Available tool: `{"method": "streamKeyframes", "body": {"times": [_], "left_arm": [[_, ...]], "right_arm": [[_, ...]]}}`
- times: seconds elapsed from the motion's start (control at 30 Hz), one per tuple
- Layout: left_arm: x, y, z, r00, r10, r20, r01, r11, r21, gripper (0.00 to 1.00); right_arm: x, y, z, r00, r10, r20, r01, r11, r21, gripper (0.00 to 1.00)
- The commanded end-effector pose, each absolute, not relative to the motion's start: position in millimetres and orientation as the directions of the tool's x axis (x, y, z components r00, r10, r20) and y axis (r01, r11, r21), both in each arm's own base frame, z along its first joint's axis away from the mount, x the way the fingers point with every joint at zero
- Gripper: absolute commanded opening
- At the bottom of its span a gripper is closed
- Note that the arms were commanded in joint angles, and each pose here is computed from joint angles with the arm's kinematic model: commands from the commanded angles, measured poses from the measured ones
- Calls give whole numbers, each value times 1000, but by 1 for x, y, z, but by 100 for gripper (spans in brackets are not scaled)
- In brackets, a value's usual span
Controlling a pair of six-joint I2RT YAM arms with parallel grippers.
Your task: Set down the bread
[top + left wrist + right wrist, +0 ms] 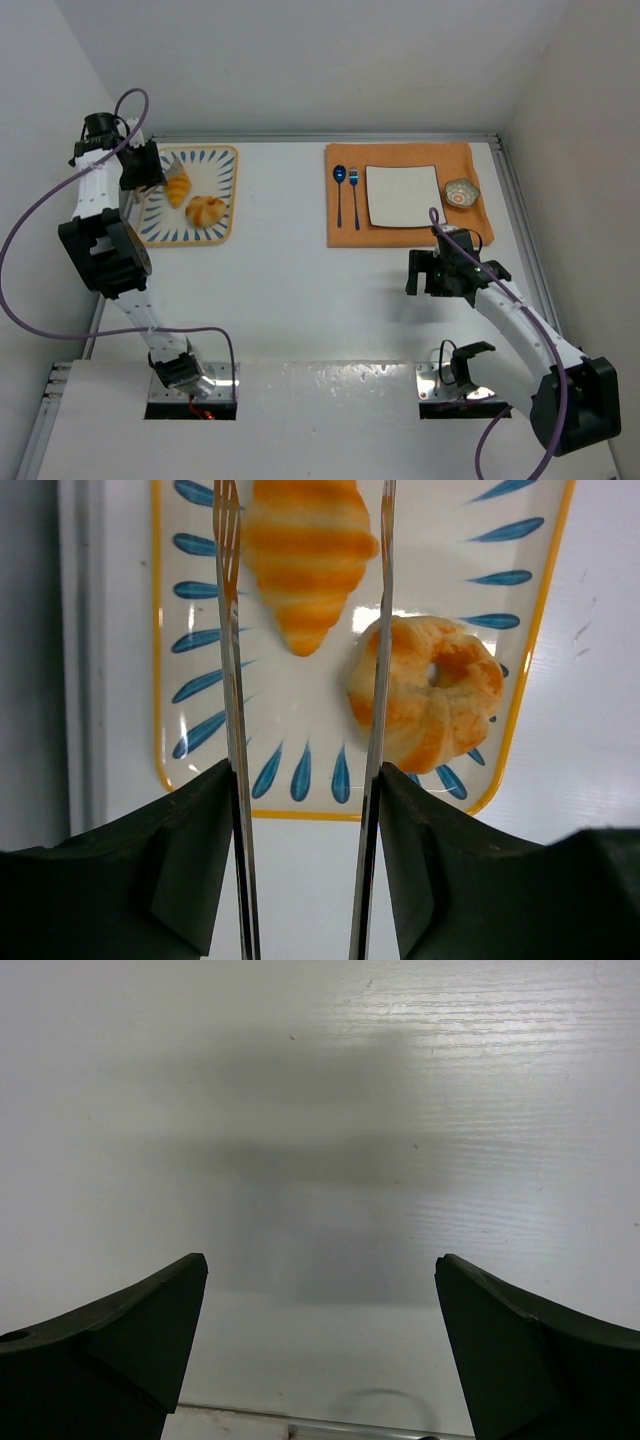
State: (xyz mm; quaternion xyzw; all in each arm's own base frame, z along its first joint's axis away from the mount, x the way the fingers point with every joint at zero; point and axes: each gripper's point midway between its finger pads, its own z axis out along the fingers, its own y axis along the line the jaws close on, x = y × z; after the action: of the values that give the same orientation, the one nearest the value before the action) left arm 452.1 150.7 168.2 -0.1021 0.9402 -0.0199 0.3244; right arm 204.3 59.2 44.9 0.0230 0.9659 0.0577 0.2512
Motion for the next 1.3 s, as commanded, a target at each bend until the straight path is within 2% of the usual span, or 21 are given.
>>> {"method": "streamKeyframes", "body": {"times": [0.0, 0.23, 0.43, 0.6, 1.17, 1.27], "left_arm": [[463, 149, 180, -731, -196, -654, -125, 980, -154, 61], [455, 155, 158, -757, -195, -624, -155, 981, -119, 61], [455, 165, 158, -751, -171, -638, -167, 984, -66, 61], [459, 168, 159, -748, -138, -649, -163, 986, -22, 66], [457, 157, 106, -801, -215, -559, -154, 976, -155, 68], [455, 154, 100, -802, -247, -543, -165, 967, -195, 60]], "right_arm": [[218, 62, 55, -844, 85, -529, 13, 990, 138, 97], [222, 66, 57, -849, 86, -521, 10, 989, 148, 97], [225, 68, 59, -848, 92, -522, 10, 987, 158, 97], [224, 70, 60, -856, 92, -509, 9, 986, 164, 97], [217, 67, 59, -858, 104, -503, 25, 987, 161, 97], [217, 66, 59, -858, 105, -503, 29, 987, 157, 97]]}}
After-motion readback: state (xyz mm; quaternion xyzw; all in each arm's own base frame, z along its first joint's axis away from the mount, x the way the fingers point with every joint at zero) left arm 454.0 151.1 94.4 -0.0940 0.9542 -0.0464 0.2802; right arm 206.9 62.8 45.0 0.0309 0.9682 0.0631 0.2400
